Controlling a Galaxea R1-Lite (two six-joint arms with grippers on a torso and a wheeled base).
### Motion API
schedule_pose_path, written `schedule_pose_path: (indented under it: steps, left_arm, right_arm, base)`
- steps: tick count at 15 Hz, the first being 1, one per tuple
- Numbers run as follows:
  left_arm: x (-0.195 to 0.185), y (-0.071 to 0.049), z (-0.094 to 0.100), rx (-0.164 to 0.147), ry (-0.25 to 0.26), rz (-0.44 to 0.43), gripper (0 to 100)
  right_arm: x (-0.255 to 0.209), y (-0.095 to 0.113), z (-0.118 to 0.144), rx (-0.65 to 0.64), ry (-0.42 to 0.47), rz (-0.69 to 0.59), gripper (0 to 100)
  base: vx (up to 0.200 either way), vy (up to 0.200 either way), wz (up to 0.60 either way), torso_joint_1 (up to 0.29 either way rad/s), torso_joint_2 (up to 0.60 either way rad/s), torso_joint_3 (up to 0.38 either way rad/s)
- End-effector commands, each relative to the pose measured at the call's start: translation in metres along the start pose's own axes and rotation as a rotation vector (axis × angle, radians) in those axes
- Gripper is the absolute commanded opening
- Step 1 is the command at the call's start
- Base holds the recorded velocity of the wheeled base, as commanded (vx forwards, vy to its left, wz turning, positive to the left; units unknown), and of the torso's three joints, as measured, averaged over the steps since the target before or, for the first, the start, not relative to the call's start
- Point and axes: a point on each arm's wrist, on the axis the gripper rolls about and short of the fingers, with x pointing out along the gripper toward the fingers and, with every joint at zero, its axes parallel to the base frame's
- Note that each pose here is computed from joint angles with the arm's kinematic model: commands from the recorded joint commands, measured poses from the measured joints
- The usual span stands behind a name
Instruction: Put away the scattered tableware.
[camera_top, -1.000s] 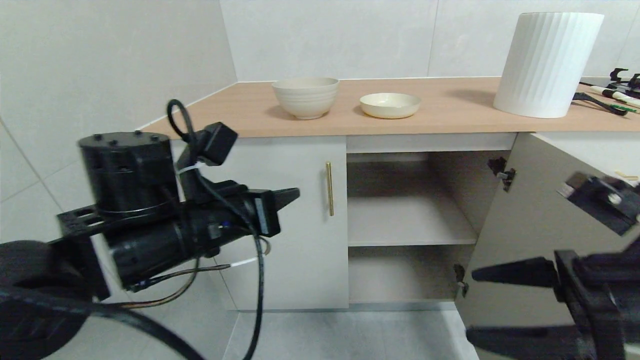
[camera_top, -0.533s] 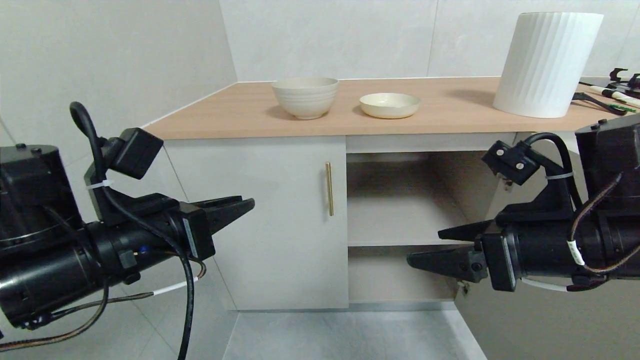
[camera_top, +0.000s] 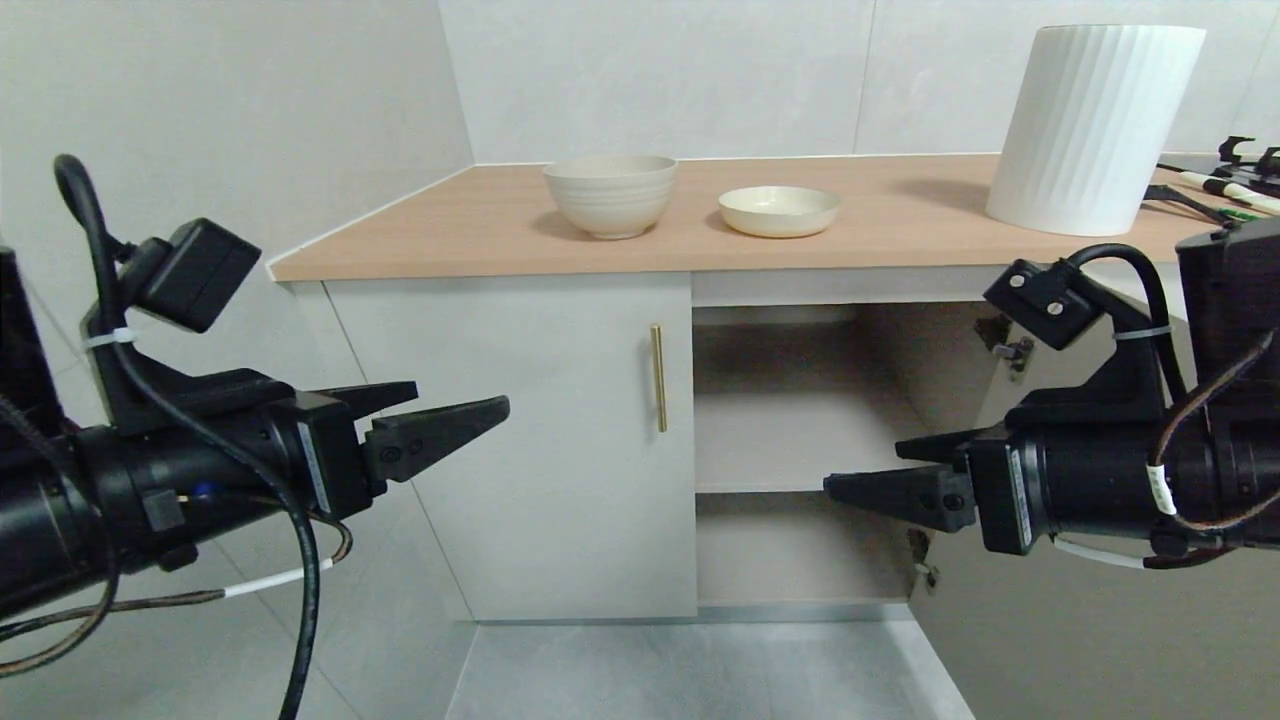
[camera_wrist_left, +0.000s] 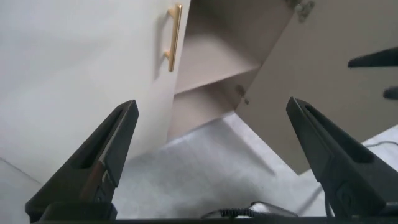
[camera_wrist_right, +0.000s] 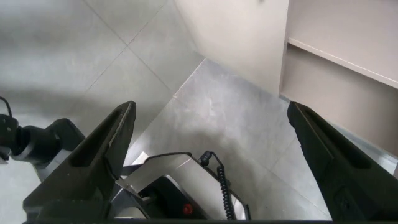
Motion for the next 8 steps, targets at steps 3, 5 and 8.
schedule_pose_path:
  steps: [3, 5, 8]
  left_arm:
    - [-0.0121, -0.005, 0.0108, 0.01, -0.046, -0.01, 100]
    - [-0.0135, -0.0053, 0.0122, 0.011, -0.054, -0.01, 100]
    - [-0.0167, -0.0063, 0.0143, 0.003, -0.07, -0.013, 100]
  right_arm:
    - [-0.0025, 0.0009, 0.0011, -0.002, -0.009, 0.002, 100]
    - [-0.003, 0.001, 0.0013, -0.002, -0.011, 0.003, 100]
    - [-0.0024, 0.0008, 0.0007, -0.002, -0.008, 0.002, 100]
  base:
    - [0.0, 0.0, 0.0, 0.0, 0.0, 0.0]
    - [0.1, 0.0, 0.0, -0.001, 0.0, -0.001]
    - [0.0, 0.0, 0.0, 0.0, 0.0, 0.0]
